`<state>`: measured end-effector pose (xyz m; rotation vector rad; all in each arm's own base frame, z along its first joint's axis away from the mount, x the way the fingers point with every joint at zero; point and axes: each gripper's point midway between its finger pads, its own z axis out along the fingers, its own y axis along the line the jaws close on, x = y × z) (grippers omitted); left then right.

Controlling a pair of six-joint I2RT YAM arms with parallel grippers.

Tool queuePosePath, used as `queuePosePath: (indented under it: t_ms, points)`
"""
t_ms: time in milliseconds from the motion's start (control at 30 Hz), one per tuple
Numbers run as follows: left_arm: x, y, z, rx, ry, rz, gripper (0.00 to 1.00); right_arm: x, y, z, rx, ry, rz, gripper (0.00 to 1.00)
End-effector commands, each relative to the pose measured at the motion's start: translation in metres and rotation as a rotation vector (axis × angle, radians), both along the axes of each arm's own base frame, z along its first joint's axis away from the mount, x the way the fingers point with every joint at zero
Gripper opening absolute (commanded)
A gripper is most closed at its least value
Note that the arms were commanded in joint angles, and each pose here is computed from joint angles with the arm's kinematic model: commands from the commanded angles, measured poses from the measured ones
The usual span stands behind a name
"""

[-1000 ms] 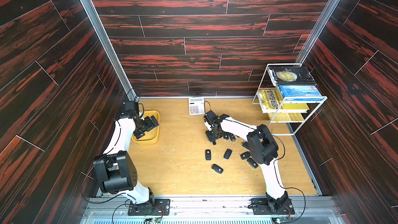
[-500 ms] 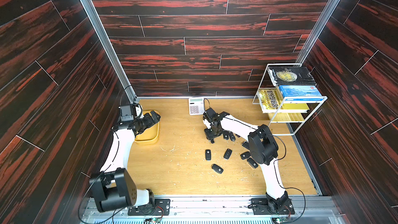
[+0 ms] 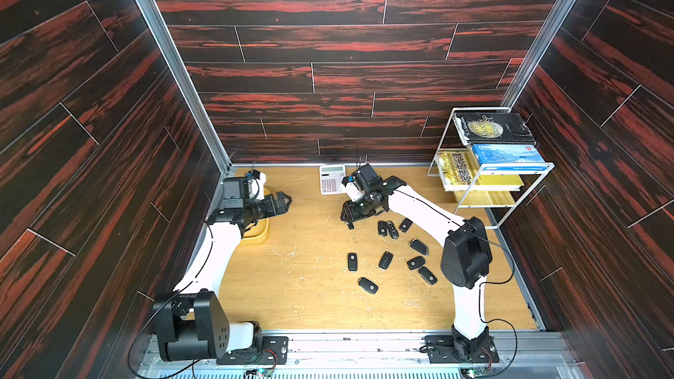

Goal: Place the car key into the storage box
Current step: Pick up the car key from the center of the board.

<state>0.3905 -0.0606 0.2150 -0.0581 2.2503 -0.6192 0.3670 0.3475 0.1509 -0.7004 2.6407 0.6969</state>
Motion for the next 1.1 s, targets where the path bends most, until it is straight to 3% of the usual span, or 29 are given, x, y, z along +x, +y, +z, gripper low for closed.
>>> queuePosePath:
  t_ms: [0, 167, 233, 367, 500, 600, 900, 1067]
  points:
    - [-0.01, -0.006, 0.042, 0.029, -0.219, -0.031, 1.0, -0.004, 0.003, 0.03, 0.124, 0.025, 0.018, 0.28]
    - [-0.031, -0.016, 0.085, 0.003, -0.486, -0.061, 1.0, -0.007, 0.001, 0.058, 0.247, 0.035, 0.035, 0.28]
    - [-0.033, -0.02, 0.092, -0.068, -0.516, -0.046, 1.0, -0.01, 0.001, 0.072, 0.318, 0.043, 0.048, 0.28]
    - [-0.041, -0.056, 0.088, -0.122, -0.485, -0.197, 1.0, -0.022, 0.005, 0.1, 0.463, 0.085, 0.112, 0.28]
    - [-0.071, -0.095, 0.096, -0.036, -0.589, -0.38, 1.0, -0.037, 0.012, 0.133, 0.63, 0.131, 0.196, 0.29]
    - [-0.085, -0.105, 0.105, -0.004, -0.642, -0.447, 1.0, -0.044, 0.015, 0.151, 0.714, 0.151, 0.239, 0.29]
    - [-0.083, -0.112, 0.086, 0.059, -0.606, -0.531, 0.98, -0.049, 0.017, 0.159, 0.769, 0.182, 0.285, 0.29]
    - [-0.084, -0.126, 0.061, 0.117, -0.726, -0.591, 0.95, -0.04, 0.017, 0.136, 0.756, 0.204, 0.26, 0.29]
